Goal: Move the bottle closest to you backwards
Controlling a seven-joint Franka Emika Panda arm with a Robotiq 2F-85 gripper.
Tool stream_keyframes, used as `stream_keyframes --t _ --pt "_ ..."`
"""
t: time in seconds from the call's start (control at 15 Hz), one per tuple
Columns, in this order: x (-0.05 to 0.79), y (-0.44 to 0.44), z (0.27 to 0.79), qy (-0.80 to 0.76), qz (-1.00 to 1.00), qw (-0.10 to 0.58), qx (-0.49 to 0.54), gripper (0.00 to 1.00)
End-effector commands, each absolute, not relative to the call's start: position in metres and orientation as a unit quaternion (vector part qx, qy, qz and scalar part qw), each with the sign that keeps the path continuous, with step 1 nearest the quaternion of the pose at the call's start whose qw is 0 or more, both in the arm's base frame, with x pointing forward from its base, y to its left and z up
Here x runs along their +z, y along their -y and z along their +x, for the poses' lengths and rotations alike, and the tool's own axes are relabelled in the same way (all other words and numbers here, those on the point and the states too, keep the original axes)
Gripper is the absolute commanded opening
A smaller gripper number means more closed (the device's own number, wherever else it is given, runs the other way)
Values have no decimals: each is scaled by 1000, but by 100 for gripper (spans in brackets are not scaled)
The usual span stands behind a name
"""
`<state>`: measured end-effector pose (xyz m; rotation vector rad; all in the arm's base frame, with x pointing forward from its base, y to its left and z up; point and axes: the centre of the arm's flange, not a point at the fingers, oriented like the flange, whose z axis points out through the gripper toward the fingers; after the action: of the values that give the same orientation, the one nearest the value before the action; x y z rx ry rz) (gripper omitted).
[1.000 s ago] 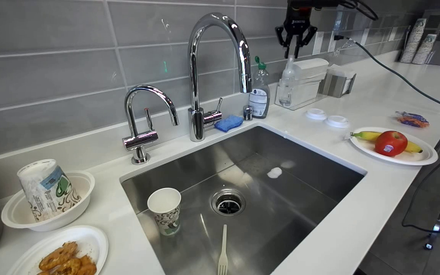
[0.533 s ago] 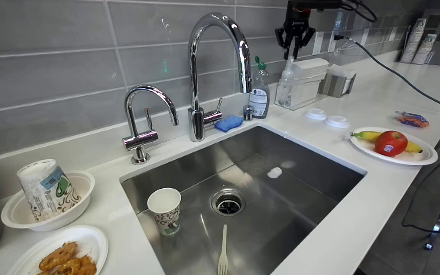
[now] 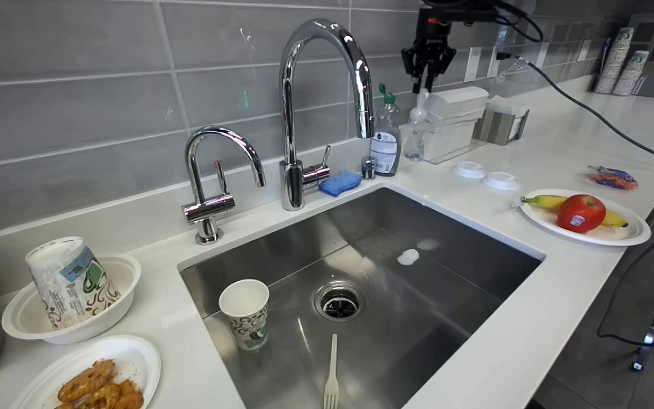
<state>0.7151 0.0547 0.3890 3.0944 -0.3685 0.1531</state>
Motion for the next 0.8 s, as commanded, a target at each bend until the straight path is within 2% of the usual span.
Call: stream_keyframes --t 0.0,0.73 --pt "392 -45 738 89 995 -1 46 8" --pt "363 -40 767 15 998 -17 53 8"
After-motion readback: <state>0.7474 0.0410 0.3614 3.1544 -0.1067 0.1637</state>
